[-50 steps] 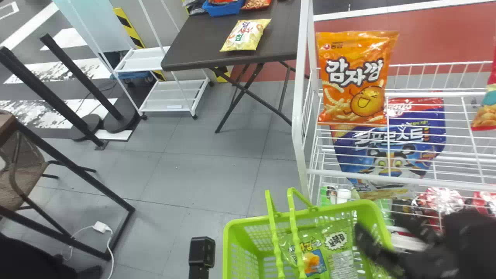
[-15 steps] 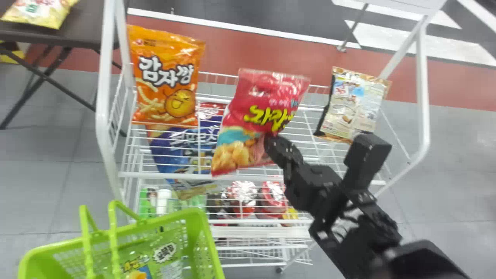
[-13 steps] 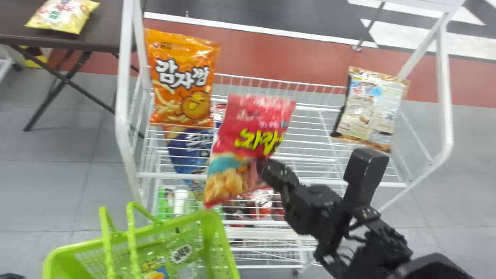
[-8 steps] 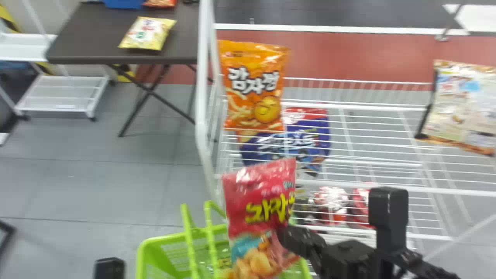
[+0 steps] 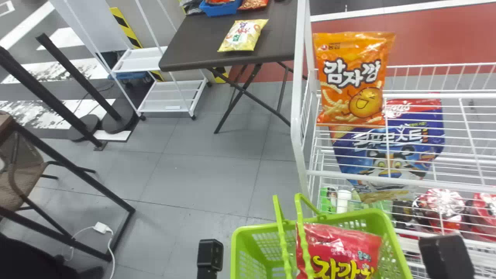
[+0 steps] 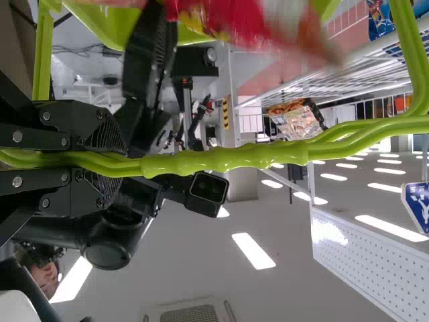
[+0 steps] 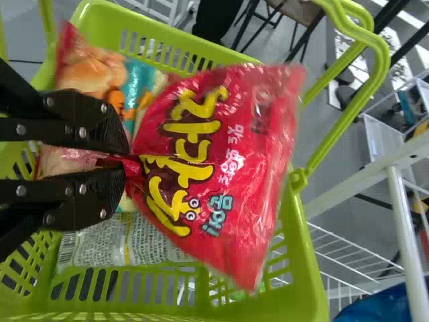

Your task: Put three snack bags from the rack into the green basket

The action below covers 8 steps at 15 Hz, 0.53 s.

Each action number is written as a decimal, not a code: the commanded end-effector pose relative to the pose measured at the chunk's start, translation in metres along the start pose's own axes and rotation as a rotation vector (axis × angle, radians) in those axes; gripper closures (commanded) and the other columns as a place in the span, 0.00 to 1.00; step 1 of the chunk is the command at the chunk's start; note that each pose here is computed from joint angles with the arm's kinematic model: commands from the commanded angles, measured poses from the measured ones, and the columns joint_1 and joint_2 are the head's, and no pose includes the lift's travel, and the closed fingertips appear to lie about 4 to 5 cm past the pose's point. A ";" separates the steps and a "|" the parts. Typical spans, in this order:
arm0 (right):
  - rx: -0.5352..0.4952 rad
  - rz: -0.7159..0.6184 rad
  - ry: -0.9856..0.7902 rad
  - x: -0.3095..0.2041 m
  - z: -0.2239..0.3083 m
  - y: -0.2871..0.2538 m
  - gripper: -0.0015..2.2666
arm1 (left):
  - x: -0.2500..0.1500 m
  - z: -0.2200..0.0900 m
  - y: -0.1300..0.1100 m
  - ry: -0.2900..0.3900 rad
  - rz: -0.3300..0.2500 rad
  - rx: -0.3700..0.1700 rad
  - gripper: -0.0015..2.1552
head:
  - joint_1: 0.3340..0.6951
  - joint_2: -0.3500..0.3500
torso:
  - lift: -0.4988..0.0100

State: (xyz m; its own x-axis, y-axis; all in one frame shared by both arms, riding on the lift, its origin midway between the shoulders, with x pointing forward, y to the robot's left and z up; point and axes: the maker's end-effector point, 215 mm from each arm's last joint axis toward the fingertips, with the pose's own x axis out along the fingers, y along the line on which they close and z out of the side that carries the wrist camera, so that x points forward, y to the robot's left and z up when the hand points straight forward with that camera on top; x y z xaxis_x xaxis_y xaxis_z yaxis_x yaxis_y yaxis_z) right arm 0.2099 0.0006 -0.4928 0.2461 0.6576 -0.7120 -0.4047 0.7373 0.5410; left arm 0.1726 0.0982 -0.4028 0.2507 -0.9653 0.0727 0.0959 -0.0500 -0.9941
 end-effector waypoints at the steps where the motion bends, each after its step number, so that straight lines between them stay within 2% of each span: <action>1: 0.017 0.019 -0.065 -0.022 0.025 -0.003 0.01 | -0.001 -0.003 -0.002 0.000 -0.008 -0.004 1.00 | 1.00 0.98 | 0.98; 2: 0.016 -0.004 -0.122 -0.038 0.047 -0.016 0.02 | -0.001 -0.003 -0.002 0.000 -0.009 -0.005 1.00 | 1.00 0.97 | 0.98; 4: 0.023 -0.151 -0.284 -0.082 0.108 -0.079 0.02 | -0.002 -0.007 -0.005 0.001 -0.009 -0.005 1.00 | 1.00 0.88 | 0.98; 5: 0.026 -0.222 -0.345 -0.104 0.135 -0.108 0.02 | -0.003 -0.009 -0.006 0.000 -0.006 -0.004 1.00 | 1.00 0.79 | 0.98; 6: 0.037 -0.325 -0.387 -0.127 0.152 -0.148 0.02 | -0.003 -0.009 -0.006 0.000 -0.006 -0.001 1.00 | 1.00 0.59 | 0.98; 8: 0.077 -0.458 -0.462 -0.167 0.176 -0.209 0.02 | -0.004 -0.008 -0.006 -0.001 -0.005 0.001 1.00 | 1.00 0.38 | 0.98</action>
State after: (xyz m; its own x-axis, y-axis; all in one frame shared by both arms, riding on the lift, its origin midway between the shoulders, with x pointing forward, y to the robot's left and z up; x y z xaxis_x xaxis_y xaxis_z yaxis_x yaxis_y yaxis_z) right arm 0.3830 -0.1893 -0.4156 0.6864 0.3503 -0.6373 -0.1855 0.9317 0.3123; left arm 0.1633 0.0997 -0.3999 0.2517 -0.9654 0.0684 0.0943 -0.0459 -0.9945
